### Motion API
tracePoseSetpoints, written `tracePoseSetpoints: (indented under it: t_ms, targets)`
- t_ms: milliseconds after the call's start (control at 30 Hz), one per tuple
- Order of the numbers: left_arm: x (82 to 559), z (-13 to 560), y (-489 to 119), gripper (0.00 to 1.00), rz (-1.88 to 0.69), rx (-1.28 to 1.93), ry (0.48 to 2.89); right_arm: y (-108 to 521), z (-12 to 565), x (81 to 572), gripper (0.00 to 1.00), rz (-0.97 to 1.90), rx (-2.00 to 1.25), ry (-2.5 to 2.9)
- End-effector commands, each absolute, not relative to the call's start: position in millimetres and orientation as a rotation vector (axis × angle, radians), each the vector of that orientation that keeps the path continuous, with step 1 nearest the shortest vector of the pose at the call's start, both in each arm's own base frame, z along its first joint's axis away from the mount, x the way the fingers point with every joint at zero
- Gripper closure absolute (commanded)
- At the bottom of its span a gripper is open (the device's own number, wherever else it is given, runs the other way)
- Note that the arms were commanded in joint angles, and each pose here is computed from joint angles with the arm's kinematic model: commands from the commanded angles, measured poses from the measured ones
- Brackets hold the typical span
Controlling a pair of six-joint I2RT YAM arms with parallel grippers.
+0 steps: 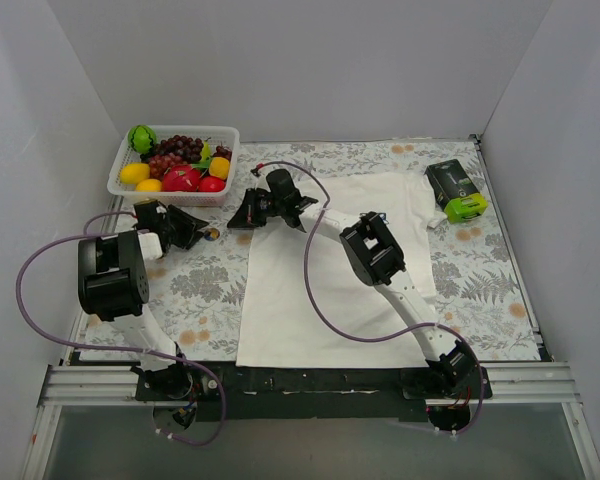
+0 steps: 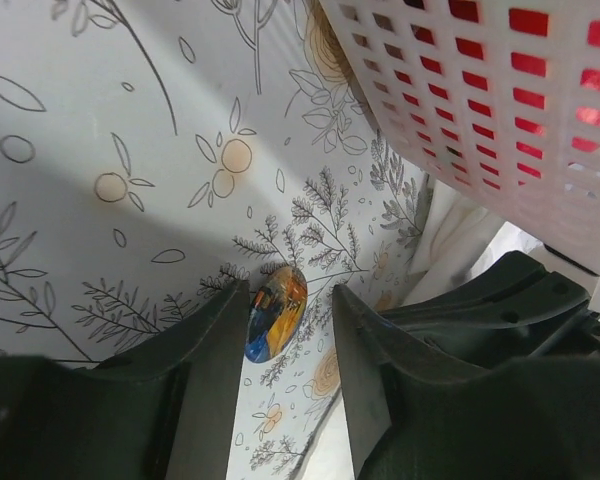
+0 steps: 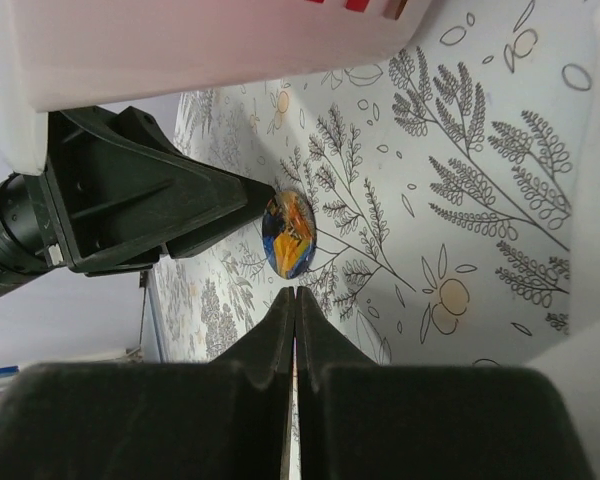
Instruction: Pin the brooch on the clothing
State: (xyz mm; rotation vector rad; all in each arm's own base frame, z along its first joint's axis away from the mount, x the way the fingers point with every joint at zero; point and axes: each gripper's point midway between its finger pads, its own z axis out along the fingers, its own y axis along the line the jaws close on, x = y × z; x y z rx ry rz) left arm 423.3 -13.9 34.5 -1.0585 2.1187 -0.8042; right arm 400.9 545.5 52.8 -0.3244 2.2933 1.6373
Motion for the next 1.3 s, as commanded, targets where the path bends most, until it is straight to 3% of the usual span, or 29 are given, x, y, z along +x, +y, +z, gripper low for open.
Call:
tracePoseSetpoints:
  t_ms: [0,833,1133,1267]
  targets:
    - [410.7,17.3,-19.9,0.62,-0.73,-1.043,2.224,558.4,72.1,398.9,0.99,1.713,-0.343,2.219]
    - [385.3,8.8,-49.2,0.65,-0.74,-0.939,2.299,546.0,23.8,390.6,0.99,1.556,-0.265,2.377]
    - [386.6,6.0,-62.5,0.72,-0.774,-0.888,2.319,544.9,19.9,388.0,0.99,1.558,-0.264,2.394]
    - [388.2,10.5,-58.9,0.83,-0.747,-0.88,2.306,544.7,21.6,389.3,0.99,1.557,-0.269,2.388]
